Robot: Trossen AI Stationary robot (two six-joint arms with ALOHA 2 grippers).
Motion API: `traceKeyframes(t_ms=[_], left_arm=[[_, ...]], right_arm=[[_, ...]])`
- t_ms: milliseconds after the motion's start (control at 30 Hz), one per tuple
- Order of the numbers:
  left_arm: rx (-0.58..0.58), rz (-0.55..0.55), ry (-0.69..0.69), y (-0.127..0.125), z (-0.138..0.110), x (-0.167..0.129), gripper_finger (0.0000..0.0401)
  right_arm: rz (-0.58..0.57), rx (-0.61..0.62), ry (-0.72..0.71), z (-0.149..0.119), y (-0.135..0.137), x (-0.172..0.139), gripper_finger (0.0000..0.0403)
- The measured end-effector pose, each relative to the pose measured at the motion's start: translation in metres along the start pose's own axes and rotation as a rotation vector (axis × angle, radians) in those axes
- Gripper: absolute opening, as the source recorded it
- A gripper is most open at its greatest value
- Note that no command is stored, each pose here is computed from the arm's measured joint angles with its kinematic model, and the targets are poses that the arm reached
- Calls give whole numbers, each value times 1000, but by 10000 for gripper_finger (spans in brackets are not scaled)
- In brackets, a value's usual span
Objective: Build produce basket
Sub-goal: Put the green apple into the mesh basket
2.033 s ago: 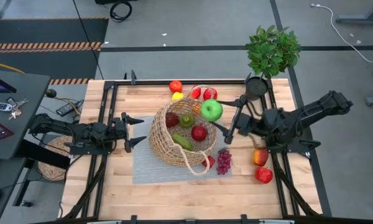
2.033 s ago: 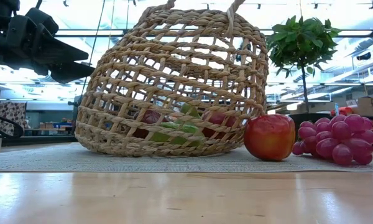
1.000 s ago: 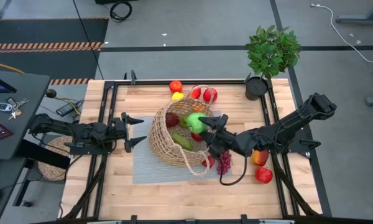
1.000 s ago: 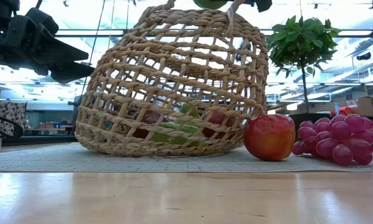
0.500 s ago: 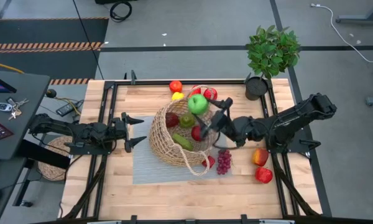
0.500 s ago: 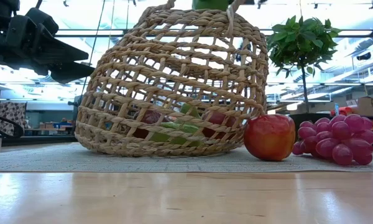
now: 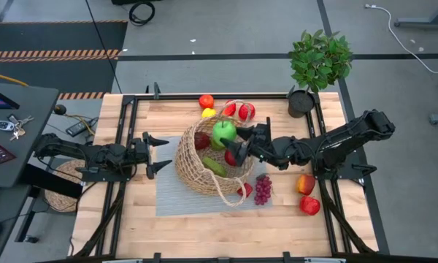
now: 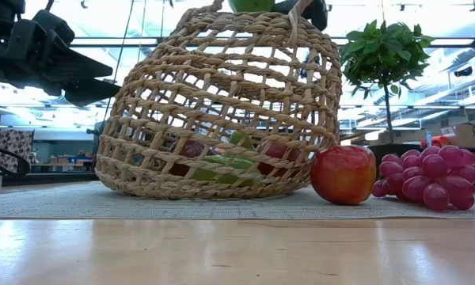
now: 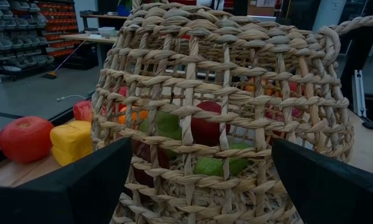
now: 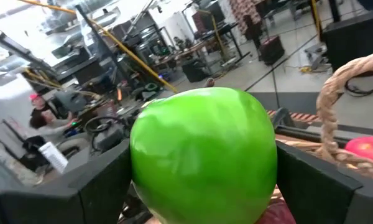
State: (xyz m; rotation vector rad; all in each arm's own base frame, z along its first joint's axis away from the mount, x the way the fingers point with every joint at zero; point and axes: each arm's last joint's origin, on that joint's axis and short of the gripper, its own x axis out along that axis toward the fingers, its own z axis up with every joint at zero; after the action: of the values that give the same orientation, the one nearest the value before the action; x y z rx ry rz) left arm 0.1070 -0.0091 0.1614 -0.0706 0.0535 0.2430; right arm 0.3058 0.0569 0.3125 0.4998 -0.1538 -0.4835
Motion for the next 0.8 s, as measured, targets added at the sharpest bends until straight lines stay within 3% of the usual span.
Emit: traceKeyframes(t_ms=[167, 300, 600, 800], left_arm=[[0, 0, 0, 0, 0, 0, 394], [0, 0, 0, 0, 0, 0, 394], [0, 0, 0, 0, 0, 0, 394], [0, 0, 0, 0, 0, 0, 394]], right_arm=[[11, -10, 7, -1, 1, -1, 360], [35, -86, 47, -4, 0, -1, 360], [36, -168, 282, -23, -6, 15, 360], [-23, -374, 480, -31, 19, 45, 360]])
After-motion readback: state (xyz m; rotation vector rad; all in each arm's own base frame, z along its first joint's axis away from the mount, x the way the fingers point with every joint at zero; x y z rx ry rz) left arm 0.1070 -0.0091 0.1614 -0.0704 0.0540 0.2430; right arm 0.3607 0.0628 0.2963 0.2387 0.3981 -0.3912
